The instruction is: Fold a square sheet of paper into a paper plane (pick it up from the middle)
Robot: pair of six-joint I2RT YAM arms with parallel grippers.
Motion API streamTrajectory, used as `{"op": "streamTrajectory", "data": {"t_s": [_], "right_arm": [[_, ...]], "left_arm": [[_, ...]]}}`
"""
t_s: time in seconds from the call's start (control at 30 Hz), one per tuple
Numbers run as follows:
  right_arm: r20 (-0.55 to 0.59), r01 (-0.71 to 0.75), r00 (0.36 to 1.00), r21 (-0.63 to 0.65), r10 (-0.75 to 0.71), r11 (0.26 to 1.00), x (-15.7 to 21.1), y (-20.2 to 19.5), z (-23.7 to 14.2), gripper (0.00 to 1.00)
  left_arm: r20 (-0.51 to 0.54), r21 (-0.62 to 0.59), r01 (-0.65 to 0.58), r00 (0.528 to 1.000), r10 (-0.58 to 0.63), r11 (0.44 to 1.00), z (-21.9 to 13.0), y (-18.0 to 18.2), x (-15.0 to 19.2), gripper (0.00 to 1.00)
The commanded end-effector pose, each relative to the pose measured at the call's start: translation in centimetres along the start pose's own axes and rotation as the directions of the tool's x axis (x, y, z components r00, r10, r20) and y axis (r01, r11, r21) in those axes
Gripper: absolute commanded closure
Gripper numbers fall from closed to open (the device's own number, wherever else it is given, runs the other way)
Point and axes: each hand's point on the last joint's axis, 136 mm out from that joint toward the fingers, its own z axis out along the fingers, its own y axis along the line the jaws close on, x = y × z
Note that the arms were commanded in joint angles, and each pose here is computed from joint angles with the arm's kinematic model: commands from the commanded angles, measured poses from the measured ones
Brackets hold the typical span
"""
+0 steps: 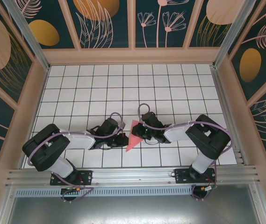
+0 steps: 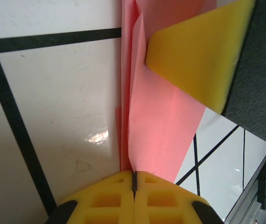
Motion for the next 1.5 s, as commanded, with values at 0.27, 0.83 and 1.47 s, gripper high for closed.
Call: {"op": "streamTrajectory", "data": {"t_s": [0.27, 0.83, 1.47], "right_arm": [[-0.037, -0.025, 0.999, 0.197, 0.032, 0.980, 2.6, -7.3, 0.5, 0.85], [-0.036, -0.034, 0.998, 0.195, 0.042, 0.980, 2.7, -7.4, 0.5, 0.86], [-0.042, -0.034, 0.998, 0.235, 0.045, 0.971, 2.9, -8.5, 0.4, 0.86]], "left_arm": [[0.021, -0.059, -0.001, 1.000, 0.002, 0.998, -2.3, 0.0, 0.2, 0.78], [0.005, 0.258, -0.022, 1.000, 0.022, 0.966, -2.1, -7.5, -1.7, 0.80], [-0.236, 0.104, 0.142, 0.965, -0.114, 0.984, -0.1, 1.3, 6.9, 0.79]]}}
